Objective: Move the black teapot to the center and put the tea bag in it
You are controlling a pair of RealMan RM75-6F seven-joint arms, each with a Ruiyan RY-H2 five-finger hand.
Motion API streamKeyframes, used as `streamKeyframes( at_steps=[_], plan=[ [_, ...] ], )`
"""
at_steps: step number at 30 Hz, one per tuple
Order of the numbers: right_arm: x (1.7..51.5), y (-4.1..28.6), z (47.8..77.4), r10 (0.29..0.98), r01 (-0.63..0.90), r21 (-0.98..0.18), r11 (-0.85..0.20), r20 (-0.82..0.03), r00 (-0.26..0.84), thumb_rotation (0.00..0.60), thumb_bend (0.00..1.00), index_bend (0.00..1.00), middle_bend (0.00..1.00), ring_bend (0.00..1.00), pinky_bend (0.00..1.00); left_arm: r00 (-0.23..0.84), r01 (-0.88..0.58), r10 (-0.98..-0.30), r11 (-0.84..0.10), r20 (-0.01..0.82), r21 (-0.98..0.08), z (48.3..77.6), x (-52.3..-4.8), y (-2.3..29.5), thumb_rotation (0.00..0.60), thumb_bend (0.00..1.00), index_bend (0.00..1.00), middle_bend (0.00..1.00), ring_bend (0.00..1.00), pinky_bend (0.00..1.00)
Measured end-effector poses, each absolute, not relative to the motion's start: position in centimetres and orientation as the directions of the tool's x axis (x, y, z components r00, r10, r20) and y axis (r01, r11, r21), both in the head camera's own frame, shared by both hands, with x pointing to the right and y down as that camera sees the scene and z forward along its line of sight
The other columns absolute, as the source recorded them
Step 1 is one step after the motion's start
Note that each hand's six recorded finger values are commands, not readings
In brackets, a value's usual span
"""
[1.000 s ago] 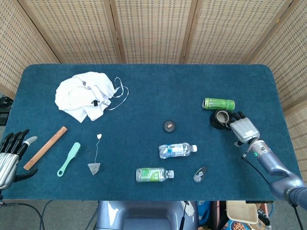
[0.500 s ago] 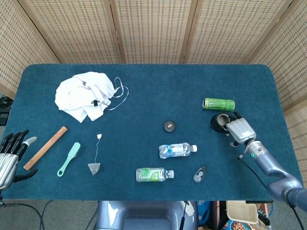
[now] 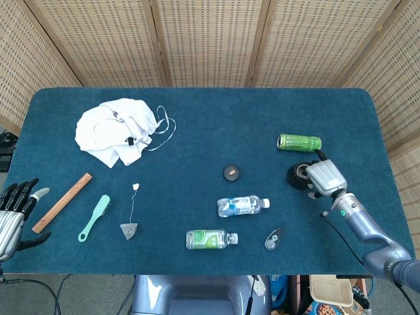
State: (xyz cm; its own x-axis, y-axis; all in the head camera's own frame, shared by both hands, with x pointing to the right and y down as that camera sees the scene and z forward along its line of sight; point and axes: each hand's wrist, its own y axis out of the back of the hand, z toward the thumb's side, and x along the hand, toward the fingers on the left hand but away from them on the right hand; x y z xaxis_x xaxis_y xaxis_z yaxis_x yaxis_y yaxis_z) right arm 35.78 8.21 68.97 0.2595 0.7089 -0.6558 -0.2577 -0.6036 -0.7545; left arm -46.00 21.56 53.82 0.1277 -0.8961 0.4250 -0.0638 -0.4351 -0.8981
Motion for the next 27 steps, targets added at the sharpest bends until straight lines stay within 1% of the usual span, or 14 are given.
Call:
streamKeyframes(
  at_steps=[15, 27],
  plan=[
    [35.2, 7.8, 68.1, 0.732, -0.202, -0.779, -0.593, -0.626, 0.269, 0.600, 0.31, 0.87, 0.83, 0.52, 0.12, 0.127, -0.070, -0.896, -0.436, 0.425, -0.897, 53.9, -46.0, 21.6, 0.600, 0.16, 0.14, 0.02, 0.04, 0.00],
    [33.9, 7.5, 66.6, 0.737, -0.195, -0.796, -0.573, -0.605, 0.302, 0.600, 0.31, 0.88, 0.84, 0.54, 0.13, 0.132, -0.075, -0.897, -0.433, 0.422, -0.898, 53.9, -45.9, 21.6, 0.600, 0.16, 0.14, 0.02, 0.04, 0.00]
  ],
)
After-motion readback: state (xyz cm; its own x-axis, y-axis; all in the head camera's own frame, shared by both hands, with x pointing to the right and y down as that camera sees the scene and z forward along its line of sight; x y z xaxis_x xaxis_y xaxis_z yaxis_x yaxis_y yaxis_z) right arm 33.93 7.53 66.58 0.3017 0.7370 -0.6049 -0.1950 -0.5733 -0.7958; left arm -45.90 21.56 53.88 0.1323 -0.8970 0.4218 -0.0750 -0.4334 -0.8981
